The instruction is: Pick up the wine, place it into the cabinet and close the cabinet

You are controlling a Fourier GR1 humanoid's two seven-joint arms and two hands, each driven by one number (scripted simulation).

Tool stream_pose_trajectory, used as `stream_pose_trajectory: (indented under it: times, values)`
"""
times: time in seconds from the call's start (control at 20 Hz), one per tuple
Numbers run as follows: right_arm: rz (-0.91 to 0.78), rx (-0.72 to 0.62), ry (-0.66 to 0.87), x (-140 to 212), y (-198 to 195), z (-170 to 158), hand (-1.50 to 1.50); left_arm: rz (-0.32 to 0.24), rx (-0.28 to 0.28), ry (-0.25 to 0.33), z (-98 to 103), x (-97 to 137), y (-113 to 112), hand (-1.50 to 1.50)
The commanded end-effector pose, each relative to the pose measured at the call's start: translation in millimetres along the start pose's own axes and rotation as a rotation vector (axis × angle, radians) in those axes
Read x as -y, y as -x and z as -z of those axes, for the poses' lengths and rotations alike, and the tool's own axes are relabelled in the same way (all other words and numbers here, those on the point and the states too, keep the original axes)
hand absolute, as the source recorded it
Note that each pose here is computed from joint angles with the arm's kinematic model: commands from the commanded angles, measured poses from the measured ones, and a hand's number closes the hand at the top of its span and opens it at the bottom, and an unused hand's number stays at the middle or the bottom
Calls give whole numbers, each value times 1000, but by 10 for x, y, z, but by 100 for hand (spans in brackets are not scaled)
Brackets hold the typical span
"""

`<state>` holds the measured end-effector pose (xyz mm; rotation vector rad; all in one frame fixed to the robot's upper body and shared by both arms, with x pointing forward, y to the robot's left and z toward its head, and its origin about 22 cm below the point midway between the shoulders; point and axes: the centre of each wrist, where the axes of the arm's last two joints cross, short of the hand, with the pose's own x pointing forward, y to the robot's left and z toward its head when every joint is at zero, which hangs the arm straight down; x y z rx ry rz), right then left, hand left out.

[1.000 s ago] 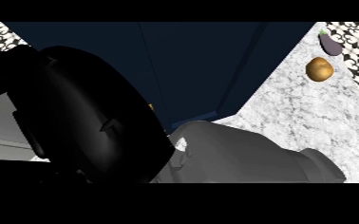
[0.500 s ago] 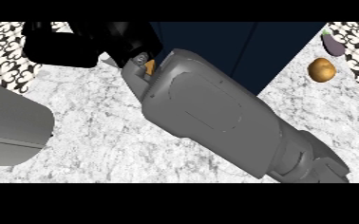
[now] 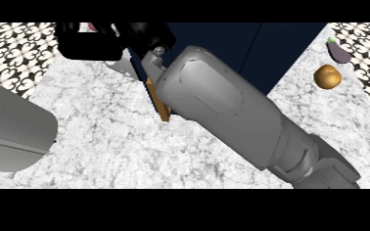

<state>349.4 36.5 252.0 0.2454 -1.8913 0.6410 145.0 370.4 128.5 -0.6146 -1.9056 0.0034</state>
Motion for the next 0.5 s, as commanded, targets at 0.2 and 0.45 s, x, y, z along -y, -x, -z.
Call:
stream_pose_trajectory:
  times: [0.2,0.45]
  values:
    - [-100,-162,196,704,728,-27,150,31,23,-12,87,-34,-75,150]
    - [-107,-143,183,717,821,-69,150,26,19,-14,101,10,-64,150]
